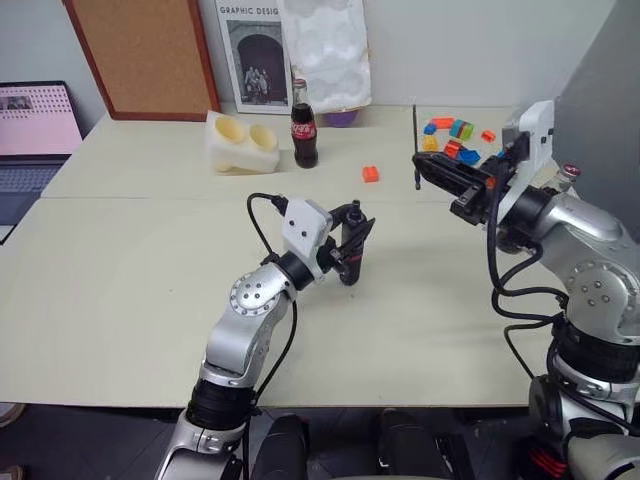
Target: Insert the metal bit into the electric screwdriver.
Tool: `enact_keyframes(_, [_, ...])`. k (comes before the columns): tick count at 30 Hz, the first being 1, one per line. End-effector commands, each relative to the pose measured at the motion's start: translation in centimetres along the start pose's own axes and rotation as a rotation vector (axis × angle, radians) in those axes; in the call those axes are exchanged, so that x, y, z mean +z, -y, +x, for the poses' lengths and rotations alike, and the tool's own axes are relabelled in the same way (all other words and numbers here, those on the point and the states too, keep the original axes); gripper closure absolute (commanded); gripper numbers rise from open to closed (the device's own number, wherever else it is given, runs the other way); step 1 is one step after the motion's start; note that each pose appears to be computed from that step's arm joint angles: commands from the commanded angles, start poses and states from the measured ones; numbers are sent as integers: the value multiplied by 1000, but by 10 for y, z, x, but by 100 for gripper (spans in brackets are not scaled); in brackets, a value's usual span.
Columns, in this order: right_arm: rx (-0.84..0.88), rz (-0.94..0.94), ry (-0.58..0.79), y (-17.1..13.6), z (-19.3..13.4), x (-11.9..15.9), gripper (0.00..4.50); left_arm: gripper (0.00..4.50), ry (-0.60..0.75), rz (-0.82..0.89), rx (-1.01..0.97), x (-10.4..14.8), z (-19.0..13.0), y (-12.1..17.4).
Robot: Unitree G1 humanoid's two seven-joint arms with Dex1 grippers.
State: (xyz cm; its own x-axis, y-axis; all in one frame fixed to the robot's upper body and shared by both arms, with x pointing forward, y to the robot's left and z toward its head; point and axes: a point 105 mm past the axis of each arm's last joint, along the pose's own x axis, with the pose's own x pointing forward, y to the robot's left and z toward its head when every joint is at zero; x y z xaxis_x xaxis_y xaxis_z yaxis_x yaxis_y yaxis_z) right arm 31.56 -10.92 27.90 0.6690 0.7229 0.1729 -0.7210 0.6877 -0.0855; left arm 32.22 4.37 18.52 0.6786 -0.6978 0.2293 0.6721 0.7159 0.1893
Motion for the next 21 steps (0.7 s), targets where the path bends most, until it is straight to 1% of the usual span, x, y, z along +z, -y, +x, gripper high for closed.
enact_keyframes(1, [112, 38, 215, -31, 11, 25, 450, 286, 44, 29, 45, 5, 4, 4])
enact_keyframes(8, [139, 93, 272, -44, 21, 18, 450, 287, 36, 19, 62, 2, 4, 5])
enact_keyframes(11, [125, 64, 266, -46, 27, 8, 450, 287, 35, 24, 73, 2, 4, 3])
enact_keyframes(18, [60, 5, 286, -47, 32, 0, 450, 287, 32, 30, 81, 2, 4, 4])
enact_keyframes(21, [47, 14, 303, -51, 33, -3, 450, 287, 32, 31, 82, 2, 3, 6])
